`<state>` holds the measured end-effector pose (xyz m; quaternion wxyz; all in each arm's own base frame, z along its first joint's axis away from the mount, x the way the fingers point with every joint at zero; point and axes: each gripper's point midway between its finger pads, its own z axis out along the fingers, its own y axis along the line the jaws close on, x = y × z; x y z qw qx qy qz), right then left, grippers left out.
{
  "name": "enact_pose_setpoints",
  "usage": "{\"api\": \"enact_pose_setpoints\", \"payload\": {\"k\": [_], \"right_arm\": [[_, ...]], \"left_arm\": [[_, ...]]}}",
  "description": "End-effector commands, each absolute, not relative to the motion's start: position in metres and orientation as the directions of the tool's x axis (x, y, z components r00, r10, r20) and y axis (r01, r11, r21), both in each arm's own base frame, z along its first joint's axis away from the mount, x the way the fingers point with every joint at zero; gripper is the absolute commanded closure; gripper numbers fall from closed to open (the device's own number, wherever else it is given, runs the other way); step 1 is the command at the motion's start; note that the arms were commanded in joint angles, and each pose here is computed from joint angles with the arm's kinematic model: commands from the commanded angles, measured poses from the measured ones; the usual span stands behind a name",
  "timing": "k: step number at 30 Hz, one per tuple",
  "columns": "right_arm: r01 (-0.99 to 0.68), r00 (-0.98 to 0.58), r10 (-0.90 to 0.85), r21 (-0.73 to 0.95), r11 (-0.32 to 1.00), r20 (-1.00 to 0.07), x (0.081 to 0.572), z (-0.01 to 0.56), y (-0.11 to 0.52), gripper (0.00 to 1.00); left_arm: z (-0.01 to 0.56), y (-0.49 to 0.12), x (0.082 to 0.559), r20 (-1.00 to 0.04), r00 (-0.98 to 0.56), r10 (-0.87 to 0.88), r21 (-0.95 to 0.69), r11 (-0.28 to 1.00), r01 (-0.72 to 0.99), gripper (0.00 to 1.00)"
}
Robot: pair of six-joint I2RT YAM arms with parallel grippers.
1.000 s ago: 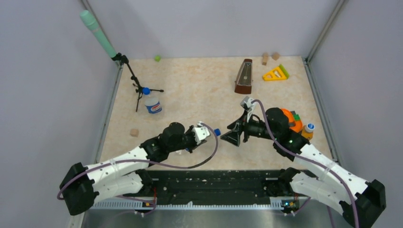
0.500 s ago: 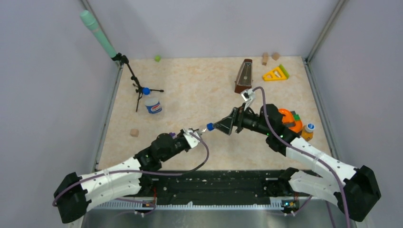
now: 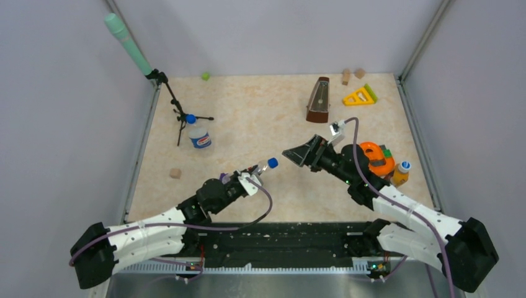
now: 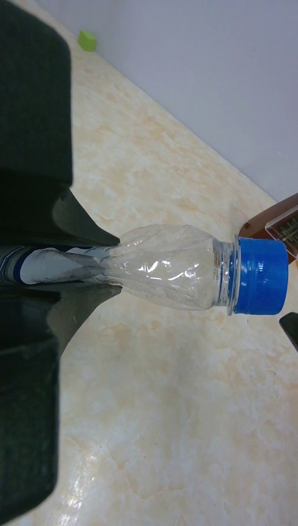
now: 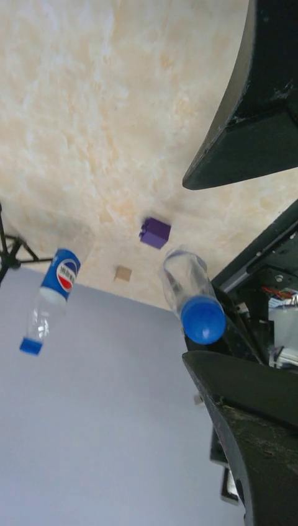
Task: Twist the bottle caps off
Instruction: Unscrew the bottle cap from the plastic bottle.
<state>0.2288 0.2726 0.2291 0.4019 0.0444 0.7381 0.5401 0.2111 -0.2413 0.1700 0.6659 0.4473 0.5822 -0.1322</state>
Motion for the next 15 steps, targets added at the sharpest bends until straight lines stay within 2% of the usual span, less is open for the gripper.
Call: {"api": "enact_pose_setpoints", "payload": {"k": [1,3,5,8,11,12,13,15], "right_arm": [[-0.275,-0.614,0.537,0.795,0.541,-0.578,0.248,0.235,0.253,0.01],[-0.172,-0.583,0.537,0.738,0.652,-0.610,0.257,0.220,0.232,0.01],[-0.138,-0.548,0.533,0.698,0.703,-0.645,0.258,0.218,0.216,0.01],[-0.196,-0.516,0.565,0.730,0.654,-0.644,0.249,0.234,0.212,0.01],[-0.318,-0.440,0.694,0.822,0.472,-0.569,0.238,0.259,0.212,0.01],[-0.337,-0.435,0.703,0.825,0.453,-0.563,0.236,0.264,0.212,0.06],[-0.341,-0.447,0.679,0.812,0.473,-0.583,0.235,0.264,0.213,0.08],[-0.320,-0.513,0.564,0.753,0.574,-0.648,0.237,0.252,0.222,0.08]], "left_arm": [[0.191,-0.244,0.213,-0.900,0.331,0.284,0.436,0.600,0.671,1.00],[0.192,-0.244,0.212,-0.903,0.331,0.274,0.429,0.603,0.673,1.00],[0.192,-0.244,0.212,-0.904,0.331,0.270,0.427,0.602,0.675,1.00],[0.192,-0.244,0.212,-0.905,0.330,0.269,0.425,0.602,0.676,1.00],[0.193,-0.245,0.211,-0.905,0.332,0.264,0.424,0.601,0.678,1.00],[0.194,-0.245,0.211,-0.905,0.334,0.262,0.424,0.599,0.680,1.00],[0.195,-0.246,0.210,-0.906,0.335,0.258,0.422,0.597,0.683,1.00],[0.195,-0.247,0.210,-0.906,0.336,0.256,0.422,0.594,0.685,1.00]]}}
